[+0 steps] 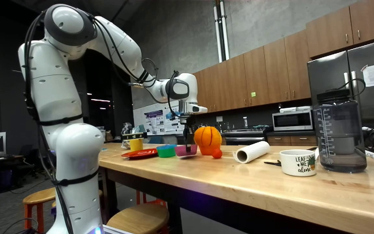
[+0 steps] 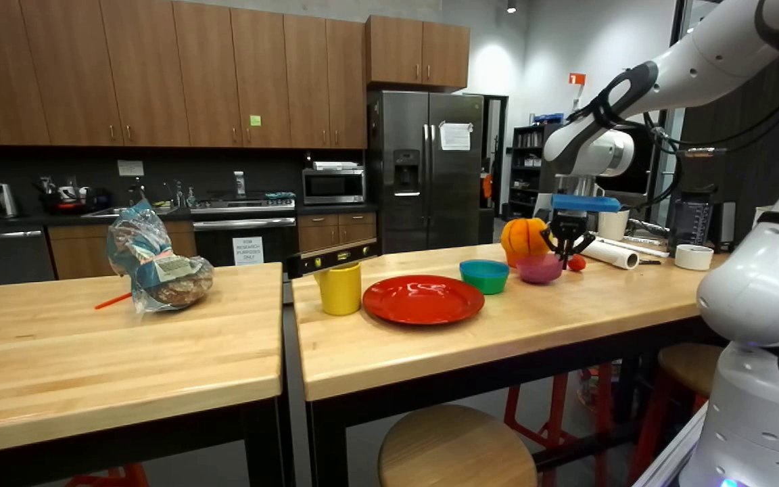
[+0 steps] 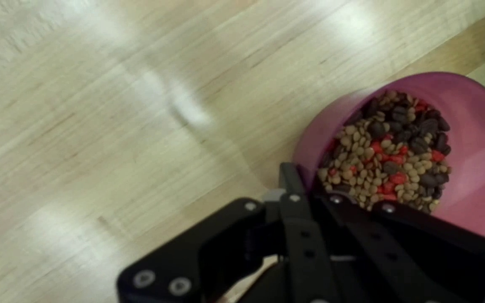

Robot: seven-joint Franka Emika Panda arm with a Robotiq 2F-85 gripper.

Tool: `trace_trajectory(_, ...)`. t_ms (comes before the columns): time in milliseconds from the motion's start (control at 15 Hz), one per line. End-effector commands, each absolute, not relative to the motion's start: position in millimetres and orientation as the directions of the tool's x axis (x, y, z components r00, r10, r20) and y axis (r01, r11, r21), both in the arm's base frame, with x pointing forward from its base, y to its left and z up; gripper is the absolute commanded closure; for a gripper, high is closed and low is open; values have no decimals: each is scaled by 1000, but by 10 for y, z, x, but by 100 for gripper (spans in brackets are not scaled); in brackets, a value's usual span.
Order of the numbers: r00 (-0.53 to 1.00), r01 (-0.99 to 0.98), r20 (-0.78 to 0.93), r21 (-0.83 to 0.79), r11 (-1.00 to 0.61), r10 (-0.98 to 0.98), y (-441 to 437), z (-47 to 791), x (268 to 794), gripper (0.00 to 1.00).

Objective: Pour the contents from the pink bowl into the green bowl

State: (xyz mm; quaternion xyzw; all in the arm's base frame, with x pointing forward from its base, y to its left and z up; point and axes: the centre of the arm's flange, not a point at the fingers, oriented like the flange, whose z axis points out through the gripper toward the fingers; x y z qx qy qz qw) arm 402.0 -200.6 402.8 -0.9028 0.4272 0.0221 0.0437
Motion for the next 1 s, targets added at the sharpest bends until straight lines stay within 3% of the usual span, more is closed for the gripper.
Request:
trace_trajectory(0, 670, -742, -83, -82, -665, -738, -1928, 4265, 4000, 99)
trace_trajectory(400, 721, -692, -25, -72, -718, -692, -1808, 4715, 4015, 99)
trace_trajectory(933, 817, -577, 91, 104, -810, -570, -1361, 5176, 4149, 99)
